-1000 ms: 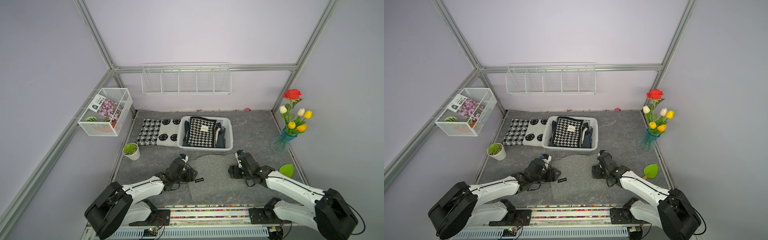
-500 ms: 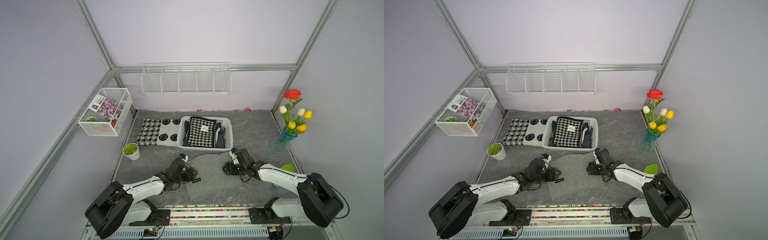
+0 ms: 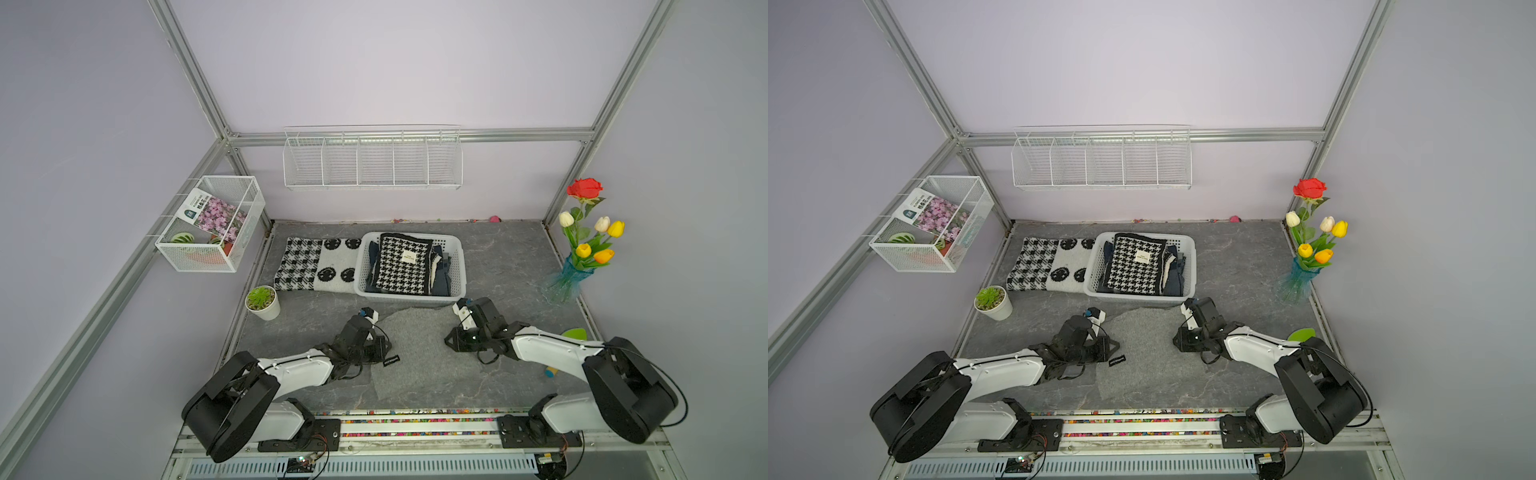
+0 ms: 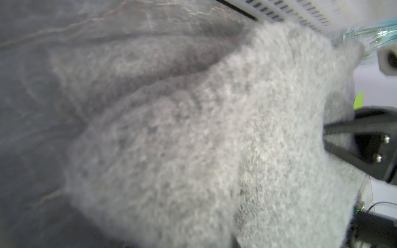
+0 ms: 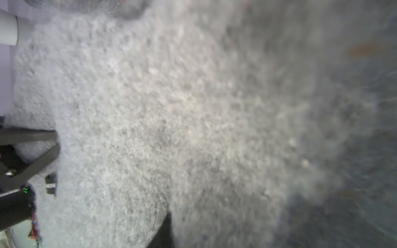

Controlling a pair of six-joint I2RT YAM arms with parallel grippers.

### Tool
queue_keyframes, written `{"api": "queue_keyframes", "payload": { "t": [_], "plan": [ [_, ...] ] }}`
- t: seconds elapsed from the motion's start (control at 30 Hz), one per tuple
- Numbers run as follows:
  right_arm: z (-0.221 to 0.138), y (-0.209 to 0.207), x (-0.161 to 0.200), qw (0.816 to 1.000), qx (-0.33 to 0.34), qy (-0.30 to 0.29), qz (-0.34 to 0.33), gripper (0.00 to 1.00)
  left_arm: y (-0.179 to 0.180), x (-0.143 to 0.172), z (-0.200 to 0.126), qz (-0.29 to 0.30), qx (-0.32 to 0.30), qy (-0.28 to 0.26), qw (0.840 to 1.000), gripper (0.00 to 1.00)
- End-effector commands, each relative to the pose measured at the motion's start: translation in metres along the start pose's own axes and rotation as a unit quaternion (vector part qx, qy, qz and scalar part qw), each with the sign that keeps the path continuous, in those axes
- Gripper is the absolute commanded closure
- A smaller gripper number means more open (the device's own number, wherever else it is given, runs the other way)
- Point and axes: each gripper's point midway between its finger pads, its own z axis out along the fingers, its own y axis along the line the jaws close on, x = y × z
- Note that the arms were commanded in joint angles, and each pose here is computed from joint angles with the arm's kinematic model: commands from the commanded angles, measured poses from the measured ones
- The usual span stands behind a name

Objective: Put the folded scarf in the basket
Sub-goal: Pick up the scarf at the center of the board.

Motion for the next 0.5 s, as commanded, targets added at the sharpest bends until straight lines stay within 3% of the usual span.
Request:
{"api": "queue_keyframes", "payload": {
  "t": [0.0, 0.1, 0.23, 0.47],
  "plan": [
    [0.002, -0.013, 0.033, 0.999, 0.014, 0.046, 0.015, 0.92, 0.012, 0.026, -0.004, 0.002, -0.013, 0.04, 0.999, 1.0],
    [-0.004, -0.011, 0.028, 1.0, 0.017, 0.026, 0.0, 1.0, 0.011, 0.019, -0.014, 0.012, -0.02, 0.017, 1.0, 1.0],
    [-0.014, 0.0, 0.024, 0.999, 0.026, 0.0, -0.04, 1.0, -0.002, 0.008, -0.027, 0.03, -0.005, -0.007, 0.999, 1.0],
    [-0.049, 0.049, 0.009, 0.993, -0.031, -0.056, -0.096, 1.0, -0.037, -0.015, -0.056, 0.052, 0.048, -0.06, 0.996, 1.0]
  ]
}}
